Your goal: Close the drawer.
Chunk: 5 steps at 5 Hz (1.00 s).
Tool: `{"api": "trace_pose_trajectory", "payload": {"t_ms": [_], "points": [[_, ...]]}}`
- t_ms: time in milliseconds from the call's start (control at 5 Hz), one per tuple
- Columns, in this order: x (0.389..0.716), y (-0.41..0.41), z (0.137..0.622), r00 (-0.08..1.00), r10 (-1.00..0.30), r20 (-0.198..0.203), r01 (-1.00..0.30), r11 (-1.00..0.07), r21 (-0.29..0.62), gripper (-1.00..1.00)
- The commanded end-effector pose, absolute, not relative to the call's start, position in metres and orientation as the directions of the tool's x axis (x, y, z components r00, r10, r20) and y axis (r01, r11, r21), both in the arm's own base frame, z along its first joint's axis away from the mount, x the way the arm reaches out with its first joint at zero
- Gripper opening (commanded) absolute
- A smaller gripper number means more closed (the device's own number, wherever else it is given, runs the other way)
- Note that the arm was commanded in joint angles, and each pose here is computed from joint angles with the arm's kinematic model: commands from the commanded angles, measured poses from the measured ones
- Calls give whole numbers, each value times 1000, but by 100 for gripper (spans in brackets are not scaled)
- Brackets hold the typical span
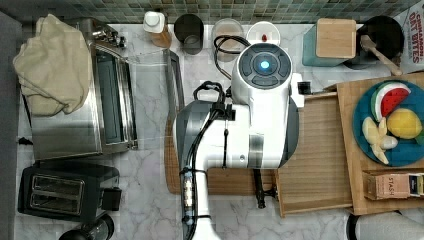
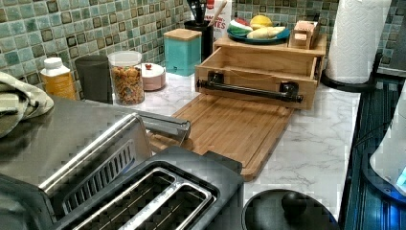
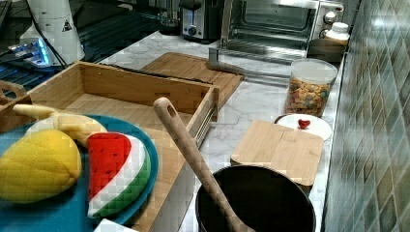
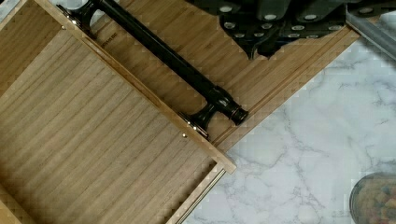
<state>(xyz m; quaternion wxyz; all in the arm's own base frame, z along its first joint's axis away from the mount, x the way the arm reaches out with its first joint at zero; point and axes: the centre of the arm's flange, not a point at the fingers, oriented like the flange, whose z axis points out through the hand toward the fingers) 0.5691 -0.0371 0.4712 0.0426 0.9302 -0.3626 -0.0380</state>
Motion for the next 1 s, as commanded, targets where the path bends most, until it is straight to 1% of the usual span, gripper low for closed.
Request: {"api": "trace_pose_trajectory", "payload": {"t_ms": [200, 400, 600, 800, 1000], "points": [[569, -42, 471, 730, -682, -36, -675, -729, 112, -100], [571, -6, 394, 801, -598, 33, -599, -798, 64, -100], [612, -7, 417, 877, -474, -81, -465, -879, 102, -100], [617, 11, 430, 914, -400, -65, -394, -915, 89, -100], [605, 27, 423, 943, -329, -48, -325, -943, 77, -100]]}}
